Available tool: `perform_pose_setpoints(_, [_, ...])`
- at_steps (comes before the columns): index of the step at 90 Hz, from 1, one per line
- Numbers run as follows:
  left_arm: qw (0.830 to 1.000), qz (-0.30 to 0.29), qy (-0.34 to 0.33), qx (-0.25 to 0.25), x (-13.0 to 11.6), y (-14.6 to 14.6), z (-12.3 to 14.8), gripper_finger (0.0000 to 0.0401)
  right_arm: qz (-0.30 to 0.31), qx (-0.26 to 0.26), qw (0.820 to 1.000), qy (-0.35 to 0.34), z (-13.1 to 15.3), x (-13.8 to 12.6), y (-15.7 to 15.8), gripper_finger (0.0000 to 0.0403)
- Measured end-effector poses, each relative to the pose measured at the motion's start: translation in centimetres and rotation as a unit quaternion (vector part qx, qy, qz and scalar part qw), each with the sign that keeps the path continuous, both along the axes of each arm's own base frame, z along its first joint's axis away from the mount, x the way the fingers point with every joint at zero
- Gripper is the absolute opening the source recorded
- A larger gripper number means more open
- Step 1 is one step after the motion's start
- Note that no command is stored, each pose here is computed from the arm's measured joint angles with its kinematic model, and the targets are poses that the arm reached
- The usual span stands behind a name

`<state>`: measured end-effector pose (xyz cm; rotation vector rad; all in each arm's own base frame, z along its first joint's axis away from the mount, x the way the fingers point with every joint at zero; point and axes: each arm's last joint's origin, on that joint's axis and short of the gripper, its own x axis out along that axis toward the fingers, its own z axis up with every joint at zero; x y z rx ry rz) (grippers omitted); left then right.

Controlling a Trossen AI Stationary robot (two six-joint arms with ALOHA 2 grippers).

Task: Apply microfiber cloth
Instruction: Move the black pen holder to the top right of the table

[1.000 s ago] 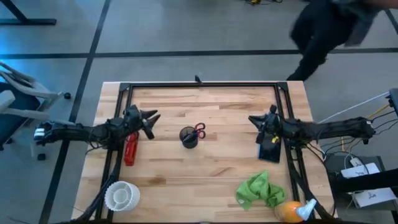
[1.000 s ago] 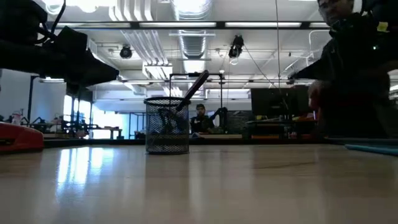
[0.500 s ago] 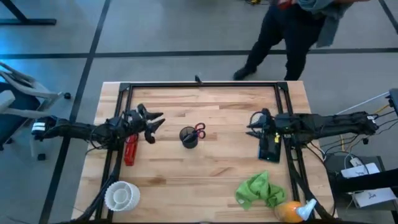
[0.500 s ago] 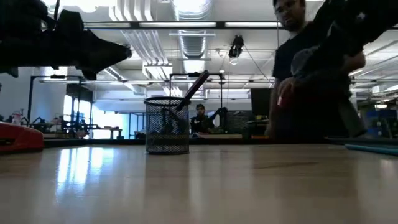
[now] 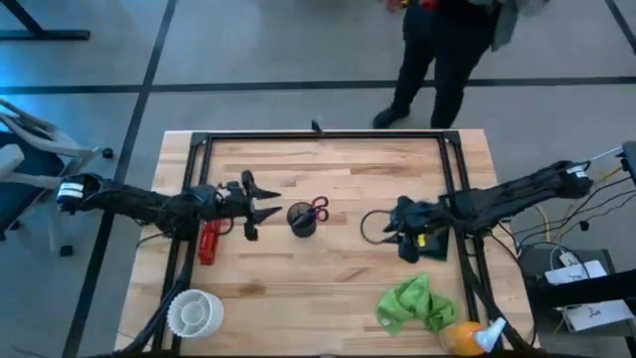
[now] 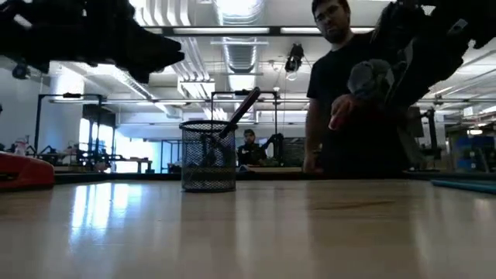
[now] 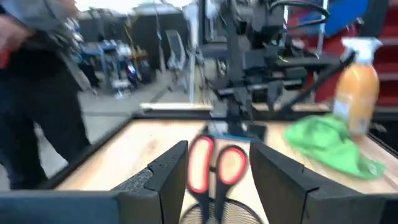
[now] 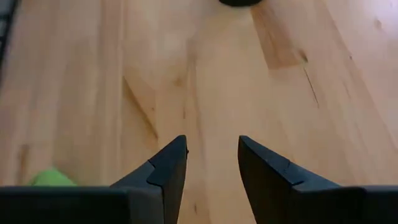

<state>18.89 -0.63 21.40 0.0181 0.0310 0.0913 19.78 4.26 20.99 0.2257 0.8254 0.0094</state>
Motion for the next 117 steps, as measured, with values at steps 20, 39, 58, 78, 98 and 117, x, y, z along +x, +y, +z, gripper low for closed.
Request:
perform_pose_setpoints(20, [0.995, -0.036, 0.089, -0.038, 0.9, -3.6, 0.5, 0.0128, 0.015, -0.002, 1.000, -0.005, -1.1, 1.2, 1.7, 0.0115])
perform_pose_setpoints(39, [0.988, -0.029, 0.144, -0.053, 1.1, -7.5, -0.3, 0.0112, 0.007, -0.015, 1.000, -0.009, -1.5, 1.4, 2.7, 0.0113])
perform_pose_setpoints(58, [0.976, -0.011, 0.197, -0.093, 1.8, -9.6, -3.2, 0.0104, 0.003, -0.020, 1.000, -0.016, -1.6, 1.3, 3.5, 0.0122])
perform_pose_setpoints(78, [0.968, 0.031, 0.229, -0.100, 3.3, -10.5, -6.2, 0.0114, -0.007, -0.037, 0.999, -0.022, -1.8, 1.2, 4.3, 0.0118])
perform_pose_setpoints(98, [0.967, 0.082, 0.218, -0.104, 4.7, -10.8, -8.3, 0.0139, -0.012, -0.046, 0.999, -0.027, -2.2, 1.0, 5.4, 0.0110])
perform_pose_setpoints(117, [0.959, 0.148, 0.219, -0.101, 5.0, -10.0, -10.0, 0.0170, -0.022, -0.055, 0.998, -0.013, -3.4, 1.1, 6.3, 0.0116])
